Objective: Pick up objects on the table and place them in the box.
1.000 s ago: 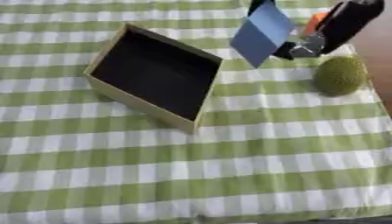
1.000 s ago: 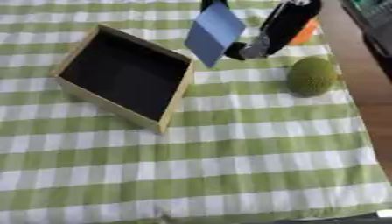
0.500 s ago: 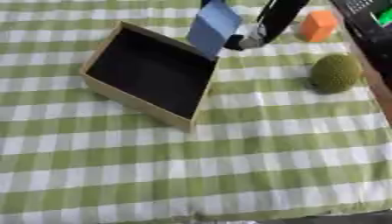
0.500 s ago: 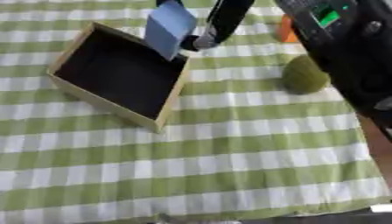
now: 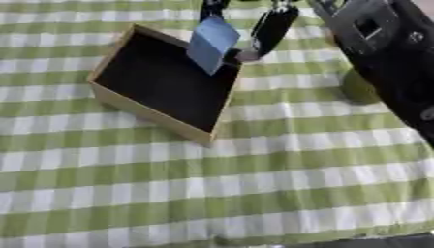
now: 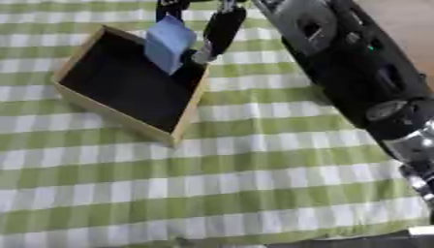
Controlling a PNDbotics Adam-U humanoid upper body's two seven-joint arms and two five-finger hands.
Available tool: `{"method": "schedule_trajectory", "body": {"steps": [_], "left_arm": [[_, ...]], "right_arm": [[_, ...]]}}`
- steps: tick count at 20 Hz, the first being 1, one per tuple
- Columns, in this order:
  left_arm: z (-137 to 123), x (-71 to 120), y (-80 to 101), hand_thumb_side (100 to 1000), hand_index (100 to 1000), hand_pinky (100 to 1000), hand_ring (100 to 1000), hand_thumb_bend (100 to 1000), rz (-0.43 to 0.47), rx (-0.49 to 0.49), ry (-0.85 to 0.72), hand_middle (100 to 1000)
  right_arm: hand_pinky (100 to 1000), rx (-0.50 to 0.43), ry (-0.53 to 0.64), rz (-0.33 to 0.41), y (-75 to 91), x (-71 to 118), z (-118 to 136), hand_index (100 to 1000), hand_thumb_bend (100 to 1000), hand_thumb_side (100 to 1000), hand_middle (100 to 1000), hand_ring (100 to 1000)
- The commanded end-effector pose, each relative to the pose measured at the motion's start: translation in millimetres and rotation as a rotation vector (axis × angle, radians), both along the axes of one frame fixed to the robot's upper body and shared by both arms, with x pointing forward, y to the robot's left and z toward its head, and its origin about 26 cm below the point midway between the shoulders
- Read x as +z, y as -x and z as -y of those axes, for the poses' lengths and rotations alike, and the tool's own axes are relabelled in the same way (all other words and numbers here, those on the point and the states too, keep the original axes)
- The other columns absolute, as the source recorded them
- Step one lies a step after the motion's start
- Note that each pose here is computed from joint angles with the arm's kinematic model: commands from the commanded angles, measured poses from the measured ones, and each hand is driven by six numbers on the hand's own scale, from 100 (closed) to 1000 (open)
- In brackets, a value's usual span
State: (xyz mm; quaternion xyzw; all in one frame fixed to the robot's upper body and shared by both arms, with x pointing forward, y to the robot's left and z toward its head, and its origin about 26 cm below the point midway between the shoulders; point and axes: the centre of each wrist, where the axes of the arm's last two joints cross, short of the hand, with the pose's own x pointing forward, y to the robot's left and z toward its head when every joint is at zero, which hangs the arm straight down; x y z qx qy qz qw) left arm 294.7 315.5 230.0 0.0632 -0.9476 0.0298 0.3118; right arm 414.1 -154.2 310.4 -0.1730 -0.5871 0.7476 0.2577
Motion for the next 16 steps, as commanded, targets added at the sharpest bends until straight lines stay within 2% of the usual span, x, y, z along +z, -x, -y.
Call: {"method": "schedule_trajectory", "body": {"steps": [1,5,7,9,16], "left_arm": [[1.8,8.8,1.7,829,854,814,811,206,0.026,-0.015,-0.015,842],[2.0,8.6,1.7,830,854,814,811,207,0.025,-0.016,-0.013,841],[2.3,8.5,1.6,830,854,814,811,207,0.024,-0.018,-0.012,842],[2.5,8.5,1.5,830,854,814,811,207,0.023,-0.019,-0.011,841],[3.0,8.1,1.4,830,853,814,811,208,0.019,-0.022,-0.008,842]], "right_arm": [[850,0.001,0.022,0.034,-2.6,7.4,0.3,657,176,100,540,755],[854,0.011,0.046,0.035,-4.9,3.4,1.2,707,197,158,599,774],[864,0.028,0.063,0.031,-4.9,2.1,1.4,782,200,242,689,802],[877,0.048,0.077,0.029,-4.0,2.4,1.3,840,219,278,750,837],[917,0.097,0.122,0.050,1.4,8.1,0.0,902,347,319,824,915]]}}
